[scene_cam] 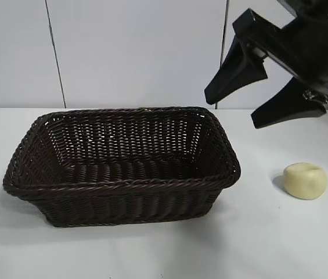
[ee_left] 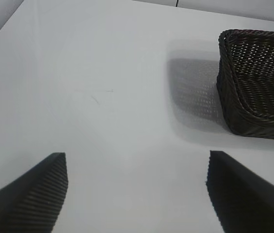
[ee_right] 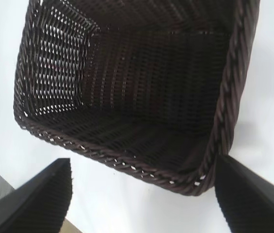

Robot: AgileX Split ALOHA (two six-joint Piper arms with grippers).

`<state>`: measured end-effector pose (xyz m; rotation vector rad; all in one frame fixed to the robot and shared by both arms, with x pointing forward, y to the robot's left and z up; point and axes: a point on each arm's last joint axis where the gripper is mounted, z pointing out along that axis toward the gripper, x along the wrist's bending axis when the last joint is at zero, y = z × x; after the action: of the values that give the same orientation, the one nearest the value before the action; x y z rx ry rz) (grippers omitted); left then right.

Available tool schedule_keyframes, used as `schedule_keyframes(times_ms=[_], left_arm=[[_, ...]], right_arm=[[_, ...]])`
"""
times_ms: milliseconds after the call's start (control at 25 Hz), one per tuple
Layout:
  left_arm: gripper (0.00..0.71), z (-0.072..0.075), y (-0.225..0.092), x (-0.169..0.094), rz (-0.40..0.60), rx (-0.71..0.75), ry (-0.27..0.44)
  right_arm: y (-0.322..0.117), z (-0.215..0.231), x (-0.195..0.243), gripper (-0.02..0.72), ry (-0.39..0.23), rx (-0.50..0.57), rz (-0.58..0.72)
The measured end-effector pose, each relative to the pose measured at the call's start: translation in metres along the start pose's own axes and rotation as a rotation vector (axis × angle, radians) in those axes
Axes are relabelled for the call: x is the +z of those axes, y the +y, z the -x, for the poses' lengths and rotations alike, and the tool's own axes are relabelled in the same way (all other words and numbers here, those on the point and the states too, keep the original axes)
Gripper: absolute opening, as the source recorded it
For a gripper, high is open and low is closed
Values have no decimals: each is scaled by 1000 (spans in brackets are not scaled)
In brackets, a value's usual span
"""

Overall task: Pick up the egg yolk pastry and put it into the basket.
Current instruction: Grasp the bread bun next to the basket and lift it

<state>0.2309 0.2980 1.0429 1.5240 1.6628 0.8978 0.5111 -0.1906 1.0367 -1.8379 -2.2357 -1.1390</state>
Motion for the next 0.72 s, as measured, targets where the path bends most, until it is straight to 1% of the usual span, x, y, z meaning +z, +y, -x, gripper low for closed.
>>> schedule_keyframes(times_ms=[200, 280, 360, 520, 600, 720], left_arm=[[571, 0, 0, 0, 0, 0, 0], [571, 0, 0, 0, 0, 0, 0], [571, 0, 0, 0, 0, -1, 0], [571, 0, 0, 0, 0, -1, 0], [571, 0, 0, 0, 0, -1, 0], [571, 0, 0, 0, 0, -2, 0]], right_arm=[[22, -4, -10, 582, -54, -26, 38], [27, -1, -10, 582, -94, -32, 26], [30, 3, -8, 582, -141, -24, -7], [31, 13, -9, 582, -264, -16, -86], [31, 18, -12, 582, -330, -26, -101], [30, 25, -13, 582, -397, -41, -119]])
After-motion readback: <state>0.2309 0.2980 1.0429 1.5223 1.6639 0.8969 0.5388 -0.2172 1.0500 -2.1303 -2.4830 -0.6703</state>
